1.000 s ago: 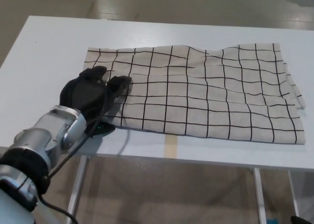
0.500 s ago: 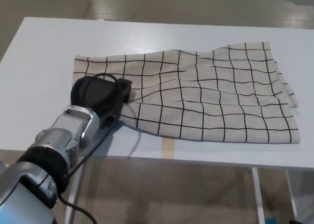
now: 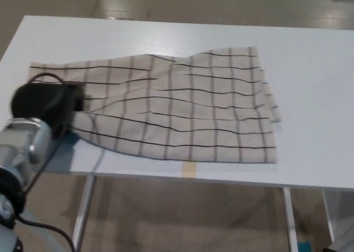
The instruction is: Use the left hand to fold a white towel with checkered patterns in half.
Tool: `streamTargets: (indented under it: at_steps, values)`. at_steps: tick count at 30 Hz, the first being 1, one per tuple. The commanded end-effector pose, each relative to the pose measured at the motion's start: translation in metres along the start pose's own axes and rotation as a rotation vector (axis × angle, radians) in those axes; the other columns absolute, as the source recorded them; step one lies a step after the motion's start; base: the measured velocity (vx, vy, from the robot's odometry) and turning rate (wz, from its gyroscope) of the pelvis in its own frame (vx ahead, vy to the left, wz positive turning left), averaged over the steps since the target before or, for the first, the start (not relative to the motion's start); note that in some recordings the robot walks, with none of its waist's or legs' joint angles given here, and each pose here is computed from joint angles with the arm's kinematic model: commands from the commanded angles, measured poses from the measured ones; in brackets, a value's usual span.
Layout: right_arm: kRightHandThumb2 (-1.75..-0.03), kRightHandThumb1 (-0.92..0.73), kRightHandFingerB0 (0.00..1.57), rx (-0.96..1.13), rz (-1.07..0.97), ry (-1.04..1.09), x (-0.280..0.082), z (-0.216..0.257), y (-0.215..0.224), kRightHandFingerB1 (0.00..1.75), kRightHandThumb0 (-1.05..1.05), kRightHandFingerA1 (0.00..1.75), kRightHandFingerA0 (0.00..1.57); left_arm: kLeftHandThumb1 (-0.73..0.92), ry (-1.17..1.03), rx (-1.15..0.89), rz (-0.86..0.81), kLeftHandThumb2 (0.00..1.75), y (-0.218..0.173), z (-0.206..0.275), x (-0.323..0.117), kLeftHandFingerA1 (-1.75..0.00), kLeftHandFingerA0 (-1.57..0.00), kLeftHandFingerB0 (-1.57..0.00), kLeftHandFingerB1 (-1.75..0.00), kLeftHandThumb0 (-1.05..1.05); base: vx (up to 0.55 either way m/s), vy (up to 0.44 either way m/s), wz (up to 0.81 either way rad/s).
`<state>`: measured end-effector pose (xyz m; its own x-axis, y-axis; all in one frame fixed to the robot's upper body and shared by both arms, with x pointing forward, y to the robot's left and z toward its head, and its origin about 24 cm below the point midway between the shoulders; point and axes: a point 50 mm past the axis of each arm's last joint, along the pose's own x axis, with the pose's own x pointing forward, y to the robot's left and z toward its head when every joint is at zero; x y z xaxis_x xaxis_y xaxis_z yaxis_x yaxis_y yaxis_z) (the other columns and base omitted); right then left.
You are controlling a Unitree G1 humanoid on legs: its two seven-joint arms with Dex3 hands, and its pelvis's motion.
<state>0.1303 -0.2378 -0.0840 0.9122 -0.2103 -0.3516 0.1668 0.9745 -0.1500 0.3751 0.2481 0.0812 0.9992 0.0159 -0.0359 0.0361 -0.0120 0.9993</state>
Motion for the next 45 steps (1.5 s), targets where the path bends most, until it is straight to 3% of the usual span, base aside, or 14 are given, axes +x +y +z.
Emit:
streamTargets:
  at_steps: [1, 3, 4, 8, 13, 14, 25, 29, 30, 37, 39, 43, 44, 45]
  values:
    - [-0.58, -0.61, 0.49, 0.010, -0.009, 0.008, -0.001, -0.001, -0.002, 0.45, -0.29, 0.51, 0.63, 0.49, 0.103, 0.010, 0.086, 0.78, 0.030, -0.029, 0.003, -1.43, -1.08, -0.87, -1.31, -0.34, 0.00, 0.000, 0.00]
    - [-0.58, -0.61, 0.49, -0.002, -0.010, 0.010, 0.000, 0.000, -0.002, 0.45, -0.29, 0.50, 0.63, 0.46, 0.108, 0.059, 0.145, 0.76, 0.046, -0.036, 0.005, -1.44, -1.08, -0.86, -1.31, -0.38, 0.00, 0.000, 0.00]
    - [-0.58, -0.61, 0.49, -0.005, -0.010, 0.010, -0.001, 0.000, -0.002, 0.45, -0.29, 0.50, 0.63, 0.63, 0.110, 0.069, 0.157, 0.57, 0.053, -0.037, 0.006, -1.75, -0.75, -0.58, -1.68, -0.29, 0.00, 0.000, 0.00]
    - [-0.58, -0.60, 0.49, -0.009, -0.013, 0.011, -0.002, -0.001, -0.002, 0.45, -0.29, 0.50, 0.63, 0.66, 0.100, 0.054, 0.164, 0.56, 0.071, -0.038, 0.010, -1.75, -0.72, -0.58, -1.64, -0.27, 0.00, 0.000, 0.00]
    - [-0.58, -0.60, 0.49, -0.010, -0.011, 0.007, -0.003, -0.001, -0.001, 0.45, -0.29, 0.50, 0.63, 0.66, 0.071, 0.023, 0.246, 0.57, 0.102, -0.029, 0.018, -1.75, -0.74, -0.60, -1.61, -0.26, 0.00, 0.000, 0.00]
    - [-0.58, -0.60, 0.49, -0.012, -0.011, 0.005, -0.002, 0.000, -0.001, 0.45, -0.29, 0.50, 0.63, 0.48, 0.055, 0.016, 0.272, 0.79, 0.109, -0.025, 0.020, -1.43, -1.10, -0.88, -1.31, -0.37, 0.00, 0.000, 0.00]
    - [-0.57, -0.60, 0.52, 0.018, -0.016, -0.008, -0.001, 0.002, 0.001, 0.46, -0.28, 0.51, 0.65, 0.48, -0.336, 0.185, 0.519, 0.80, 0.161, 0.068, 0.024, -1.43, -1.11, -0.93, -1.33, -0.36, 0.00, 0.000, 0.00]
    - [-0.57, -0.60, 0.53, 0.007, -0.010, -0.018, 0.000, 0.003, 0.002, 0.47, -0.28, 0.52, 0.66, 0.44, -0.478, 0.242, 0.535, 0.78, 0.153, 0.096, 0.016, -1.43, -1.12, -0.94, -1.33, -0.35, 0.00, 0.000, 0.00]
    - [-0.58, -0.60, 0.54, -0.001, -0.010, -0.026, 0.000, 0.004, 0.002, 0.48, -0.28, 0.52, 0.67, 0.61, -0.543, 0.274, 0.538, 0.56, 0.147, 0.107, 0.011, -1.75, -0.79, -0.61, -1.75, -0.27, 0.00, 0.000, 0.00]
    - [-0.57, -0.59, 0.60, -0.018, -0.008, -0.044, 0.000, 0.005, 0.003, 0.50, -0.29, 0.51, 0.70, 0.37, -0.873, 0.453, 0.475, 0.73, 0.098, 0.154, -0.015, -1.44, -1.16, -0.98, -1.31, -0.35, 0.00, 0.000, 0.00]
    - [-0.57, -0.59, 0.61, -0.020, -0.006, -0.042, 0.001, 0.007, 0.004, 0.50, -0.29, 0.52, 0.70, 0.49, -0.972, 0.514, 0.380, 0.56, 0.074, 0.166, -0.024, -1.75, -0.82, -0.73, -1.63, -0.44, 0.00, 0.000, 0.00]
    - [-0.57, -0.59, 0.61, -0.028, 0.005, -0.037, 0.002, 0.008, 0.003, 0.50, -0.28, 0.52, 0.71, 0.53, -1.032, 0.519, 0.304, 0.55, 0.054, 0.173, -0.032, -1.75, -0.82, -0.65, -1.72, -0.29, 0.00, 0.000, 0.00]
    - [-0.57, -0.59, 0.61, -0.035, 0.007, -0.035, 0.002, 0.009, 0.002, 0.50, -0.27, 0.52, 0.71, 0.40, -1.062, 0.503, 0.232, 0.76, 0.040, 0.176, -0.036, -1.40, -1.11, -0.85, -1.24, -0.38, 0.00, 0.000, 0.00]
    - [-0.57, -0.59, 0.61, -0.037, 0.007, -0.034, 0.002, 0.009, 0.002, 0.50, -0.27, 0.52, 0.71, 0.40, -1.076, 0.496, 0.200, 0.76, 0.034, 0.177, -0.038, -1.40, -1.11, -0.85, -1.24, -0.38, 0.00, 0.000, 0.00]
